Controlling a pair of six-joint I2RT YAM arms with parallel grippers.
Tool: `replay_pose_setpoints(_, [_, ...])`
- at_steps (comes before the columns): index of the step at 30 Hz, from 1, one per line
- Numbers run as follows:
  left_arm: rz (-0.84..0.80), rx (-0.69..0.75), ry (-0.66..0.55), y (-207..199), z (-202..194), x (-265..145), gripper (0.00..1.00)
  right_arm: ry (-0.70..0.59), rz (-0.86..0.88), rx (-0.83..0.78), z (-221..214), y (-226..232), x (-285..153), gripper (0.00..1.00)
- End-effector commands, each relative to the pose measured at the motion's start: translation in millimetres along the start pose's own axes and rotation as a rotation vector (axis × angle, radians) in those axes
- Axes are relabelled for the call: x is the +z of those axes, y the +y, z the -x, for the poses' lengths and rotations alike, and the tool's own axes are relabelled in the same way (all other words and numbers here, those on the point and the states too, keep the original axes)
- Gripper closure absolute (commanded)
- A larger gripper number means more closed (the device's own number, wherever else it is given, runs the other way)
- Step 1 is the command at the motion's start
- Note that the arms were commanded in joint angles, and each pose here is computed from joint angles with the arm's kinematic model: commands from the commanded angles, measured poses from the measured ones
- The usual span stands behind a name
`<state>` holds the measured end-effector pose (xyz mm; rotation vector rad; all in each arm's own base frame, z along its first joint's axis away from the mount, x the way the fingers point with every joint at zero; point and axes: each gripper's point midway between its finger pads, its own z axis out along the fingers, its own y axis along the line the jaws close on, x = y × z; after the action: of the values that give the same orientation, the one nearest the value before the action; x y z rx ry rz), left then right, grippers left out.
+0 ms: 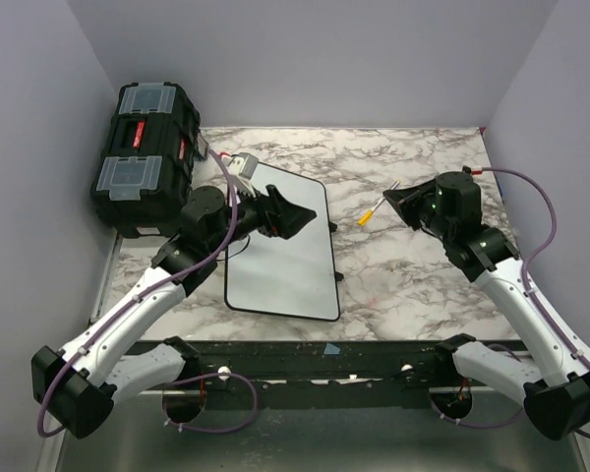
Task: Write a sentence on the whiteboard
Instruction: Pass from the right arm to the left
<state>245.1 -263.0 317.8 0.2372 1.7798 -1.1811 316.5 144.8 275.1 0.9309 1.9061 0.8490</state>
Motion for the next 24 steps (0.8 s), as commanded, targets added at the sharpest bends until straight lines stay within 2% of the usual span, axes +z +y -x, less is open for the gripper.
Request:
replay_pose_setpoints(1, [-0.164,0.017,-0.086,-46,31,19,0.14,0.001,0.148,0.066,5,36,-14,0.99])
replay_pose_setpoints(3, [-0.194,-0.003,-0.086,-52,31,27,0.15,-0.012,0.195,0.084,8,44,-19,0.99])
replay_pose_setpoints(6, [-0.211,-0.069,-0.117,-56,35,36,0.21,-0.038,0.265,0.111,13,54,-27,0.99])
replay_pose_setpoints(10, [-0.210,-0.140,-0.185,-56,41,43,0.21,-0.064,0.318,0.137,20,63,-35,0.99])
replay_pose_setpoints(20, [-0.303,-0.169,-0.222,-79,52,62,0.21,-0.063,0.403,0.200,25,83,-42,0.99])
replay_pose_setpoints(24, [-0.352,-0.197,-0.245,-87,55,67,0.28,-0.063,0.400,0.214,26,85,-40,0.99])
